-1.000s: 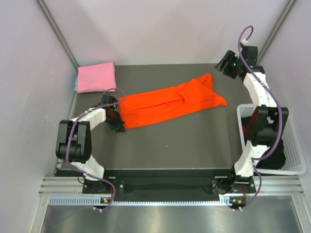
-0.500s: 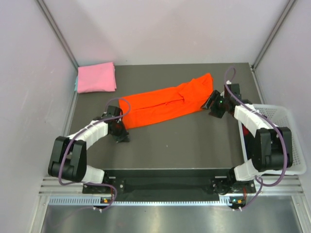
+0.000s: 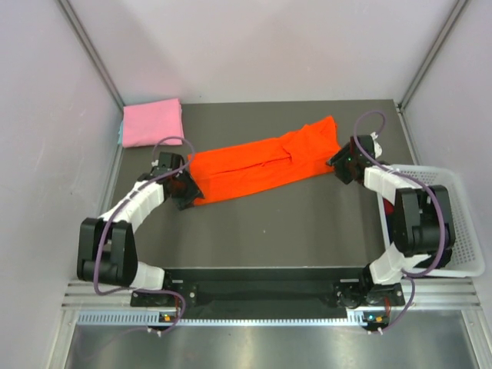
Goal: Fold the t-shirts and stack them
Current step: Fold the tshirt
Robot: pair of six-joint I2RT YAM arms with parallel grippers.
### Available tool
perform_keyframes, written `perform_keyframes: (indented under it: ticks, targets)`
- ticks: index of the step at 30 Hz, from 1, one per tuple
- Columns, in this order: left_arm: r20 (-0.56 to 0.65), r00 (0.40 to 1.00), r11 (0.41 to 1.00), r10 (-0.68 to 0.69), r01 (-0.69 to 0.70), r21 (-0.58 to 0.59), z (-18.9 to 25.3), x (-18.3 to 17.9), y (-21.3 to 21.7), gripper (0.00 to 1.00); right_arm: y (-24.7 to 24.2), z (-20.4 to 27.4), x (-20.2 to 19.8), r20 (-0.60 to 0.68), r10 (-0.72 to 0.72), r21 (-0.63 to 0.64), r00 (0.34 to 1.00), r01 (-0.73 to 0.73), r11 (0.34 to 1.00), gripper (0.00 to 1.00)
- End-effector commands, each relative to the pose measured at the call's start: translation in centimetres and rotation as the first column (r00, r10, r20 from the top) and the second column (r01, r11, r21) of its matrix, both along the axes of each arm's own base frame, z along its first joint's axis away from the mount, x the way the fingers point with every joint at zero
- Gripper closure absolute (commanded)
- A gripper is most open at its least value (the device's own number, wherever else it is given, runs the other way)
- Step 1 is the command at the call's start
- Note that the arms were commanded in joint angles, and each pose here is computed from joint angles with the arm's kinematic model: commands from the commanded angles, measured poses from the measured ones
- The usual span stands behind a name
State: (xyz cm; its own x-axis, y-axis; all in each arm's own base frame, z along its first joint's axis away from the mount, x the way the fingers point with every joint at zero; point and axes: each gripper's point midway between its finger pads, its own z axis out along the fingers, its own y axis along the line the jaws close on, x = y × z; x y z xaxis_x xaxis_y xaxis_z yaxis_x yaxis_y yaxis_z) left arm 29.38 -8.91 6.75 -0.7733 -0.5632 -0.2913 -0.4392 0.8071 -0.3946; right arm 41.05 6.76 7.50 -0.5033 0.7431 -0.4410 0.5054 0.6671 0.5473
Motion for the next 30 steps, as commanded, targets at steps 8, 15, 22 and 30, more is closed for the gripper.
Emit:
perform_keyframes:
  ticks: [8, 15, 22, 30]
  targets:
    - [0.015, 0.998, 0.999, 0.053, -0.054, 0.01, -2.1, 3.3, 0.4, 0.49, -4.1, 0.2, 2.8, 0.069, -0.184, -0.079, 0.98, 0.189, 0.979, 0.44]
    - [-0.03, 0.998, 0.997, 0.057, -0.055, 0.05, -4.2, 3.7, 0.9, 0.53, -5.6, -1.4, 3.1, 0.038, -0.211, -0.13, 0.977, 0.214, 0.968, 0.44]
    - [-0.028, 0.999, 0.996, 0.046, -0.044, 0.082, -4.8, 4.5, 1.3, 0.87, -6.6, -1.8, 4.7, 0.062, -0.21, -0.186, 0.976, 0.218, 0.958, 0.44]
    - [-0.045, 0.999, 0.996, 0.027, -0.023, 0.082, -4.8, 3.2, 1.2, 1.0, -8.3, -2.0, 5.8, 0.084, -0.24, -0.229, 0.967, 0.253, 0.94, 0.44]
